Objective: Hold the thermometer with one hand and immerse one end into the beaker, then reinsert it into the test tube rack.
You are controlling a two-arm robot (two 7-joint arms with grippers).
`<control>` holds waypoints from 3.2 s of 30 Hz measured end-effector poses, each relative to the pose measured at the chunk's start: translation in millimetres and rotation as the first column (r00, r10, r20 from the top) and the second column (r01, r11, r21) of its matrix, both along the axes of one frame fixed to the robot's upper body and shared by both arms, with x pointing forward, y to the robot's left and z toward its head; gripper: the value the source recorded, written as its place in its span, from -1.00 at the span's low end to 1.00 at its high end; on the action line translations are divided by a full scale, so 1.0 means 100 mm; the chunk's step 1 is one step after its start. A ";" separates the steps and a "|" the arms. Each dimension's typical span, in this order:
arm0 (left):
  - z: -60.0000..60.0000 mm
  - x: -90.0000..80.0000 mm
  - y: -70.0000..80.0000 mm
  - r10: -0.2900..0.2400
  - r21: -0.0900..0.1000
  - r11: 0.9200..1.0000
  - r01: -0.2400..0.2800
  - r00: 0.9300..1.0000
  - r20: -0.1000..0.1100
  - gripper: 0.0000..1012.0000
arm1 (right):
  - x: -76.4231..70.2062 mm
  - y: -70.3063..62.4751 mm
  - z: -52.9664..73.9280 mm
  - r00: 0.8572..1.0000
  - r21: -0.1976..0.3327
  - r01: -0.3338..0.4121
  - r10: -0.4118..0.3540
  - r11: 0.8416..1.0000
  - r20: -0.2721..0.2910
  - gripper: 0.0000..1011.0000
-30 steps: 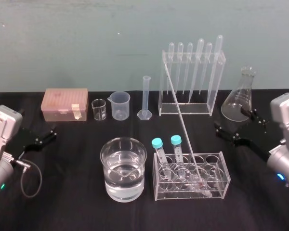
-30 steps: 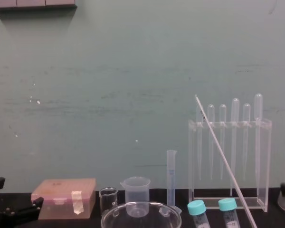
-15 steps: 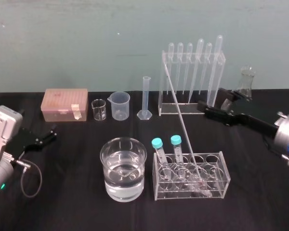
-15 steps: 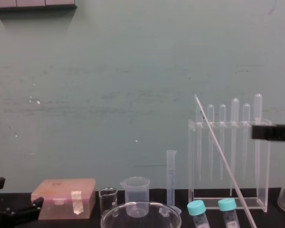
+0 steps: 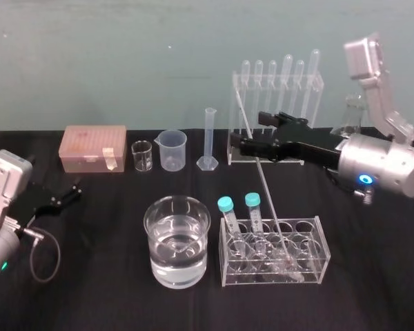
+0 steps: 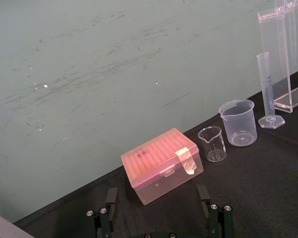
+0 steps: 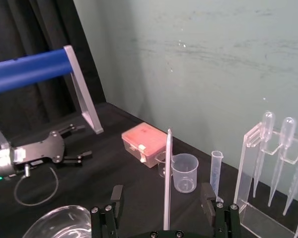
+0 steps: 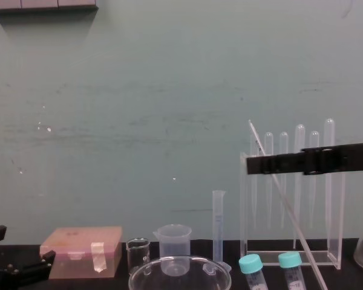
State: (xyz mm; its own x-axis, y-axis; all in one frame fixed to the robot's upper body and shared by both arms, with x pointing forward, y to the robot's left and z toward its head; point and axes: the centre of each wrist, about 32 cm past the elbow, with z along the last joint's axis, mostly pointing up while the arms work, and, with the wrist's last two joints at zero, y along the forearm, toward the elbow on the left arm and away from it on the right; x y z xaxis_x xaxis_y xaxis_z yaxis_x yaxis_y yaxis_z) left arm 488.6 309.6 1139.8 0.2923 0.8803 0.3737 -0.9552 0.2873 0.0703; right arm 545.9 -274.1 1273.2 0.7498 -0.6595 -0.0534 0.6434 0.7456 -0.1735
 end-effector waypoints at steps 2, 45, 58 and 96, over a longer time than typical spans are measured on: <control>0.00 0.00 0.00 0.000 0.000 1.000 0.000 1.000 0.000 0.99 | 0.03 0.03 0.01 1.000 -0.011 0.004 -0.004 1.000 -0.002 0.98; 0.00 0.00 0.00 0.000 0.000 1.000 0.000 1.000 0.000 0.99 | 0.08 0.11 0.03 1.000 -0.037 0.022 -0.022 0.999 -0.003 -0.40; 0.00 0.00 0.00 0.000 0.000 1.000 0.000 1.000 0.000 0.99 | 0.08 0.11 0.02 1.000 -0.036 0.021 -0.021 0.999 -0.003 -0.89; 0.00 0.00 0.00 0.000 0.000 1.000 0.000 1.000 0.000 0.99 | -0.33 -0.21 -0.25 0.956 0.274 -0.014 -0.068 0.962 0.286 -0.89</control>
